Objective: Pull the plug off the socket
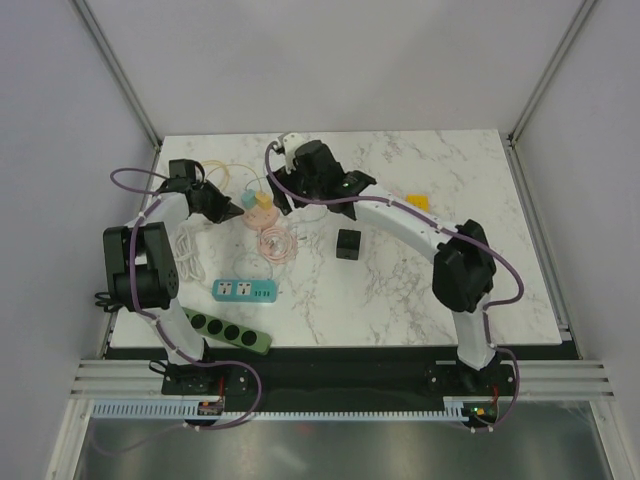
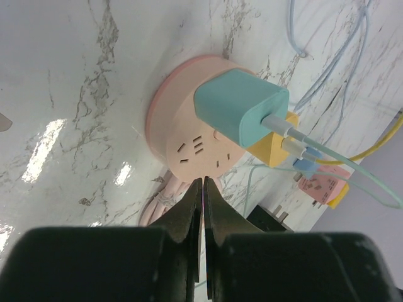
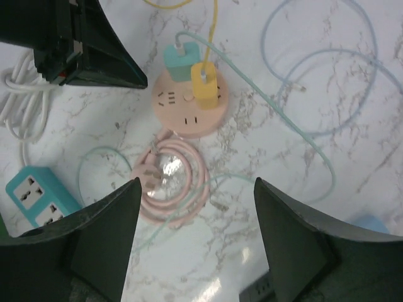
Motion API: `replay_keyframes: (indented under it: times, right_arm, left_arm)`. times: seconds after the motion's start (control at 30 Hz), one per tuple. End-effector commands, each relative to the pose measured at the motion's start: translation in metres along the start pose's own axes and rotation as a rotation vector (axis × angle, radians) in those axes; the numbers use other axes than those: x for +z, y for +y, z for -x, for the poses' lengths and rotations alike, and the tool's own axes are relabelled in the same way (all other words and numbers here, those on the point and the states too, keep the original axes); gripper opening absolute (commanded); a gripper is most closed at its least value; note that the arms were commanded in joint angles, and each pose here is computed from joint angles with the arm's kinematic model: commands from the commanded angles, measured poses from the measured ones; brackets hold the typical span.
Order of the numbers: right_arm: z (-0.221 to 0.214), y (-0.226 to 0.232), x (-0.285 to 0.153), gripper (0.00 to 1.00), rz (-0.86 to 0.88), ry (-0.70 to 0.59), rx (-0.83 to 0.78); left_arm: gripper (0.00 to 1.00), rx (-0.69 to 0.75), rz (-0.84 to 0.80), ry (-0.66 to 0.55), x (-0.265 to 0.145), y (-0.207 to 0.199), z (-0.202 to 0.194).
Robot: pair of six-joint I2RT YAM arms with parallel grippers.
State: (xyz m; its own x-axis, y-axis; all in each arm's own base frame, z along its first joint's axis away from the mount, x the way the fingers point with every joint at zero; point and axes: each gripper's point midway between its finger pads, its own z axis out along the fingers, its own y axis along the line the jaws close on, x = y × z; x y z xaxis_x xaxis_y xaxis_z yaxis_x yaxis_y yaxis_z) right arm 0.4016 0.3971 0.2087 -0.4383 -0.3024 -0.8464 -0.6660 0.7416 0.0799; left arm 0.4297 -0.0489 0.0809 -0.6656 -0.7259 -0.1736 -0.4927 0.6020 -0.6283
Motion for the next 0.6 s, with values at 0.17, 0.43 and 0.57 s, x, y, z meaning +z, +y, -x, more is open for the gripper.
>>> replay_keyframes:
  times: [0.17,0.43,0.57]
  right_arm:
    - [0.004,0.019,0.080,0.70,0.036,-0.121,-0.013]
    - [-0.013,0.017,0.119,0.62,0.026,-0.103,-0.043]
    - [-0.015,0.021,0.132,0.61,0.050,-0.112,-0.048]
  left_arm:
    - [0.08,0.029,-0.074,-0.007,-0.006,-0.016,0.004]
    - [0.08,0.015,-0.086,0.004,-0.005,-0.016,0.001]
    - [0.08,0.012,-0.090,0.010,-0.004,-0.016,0.000]
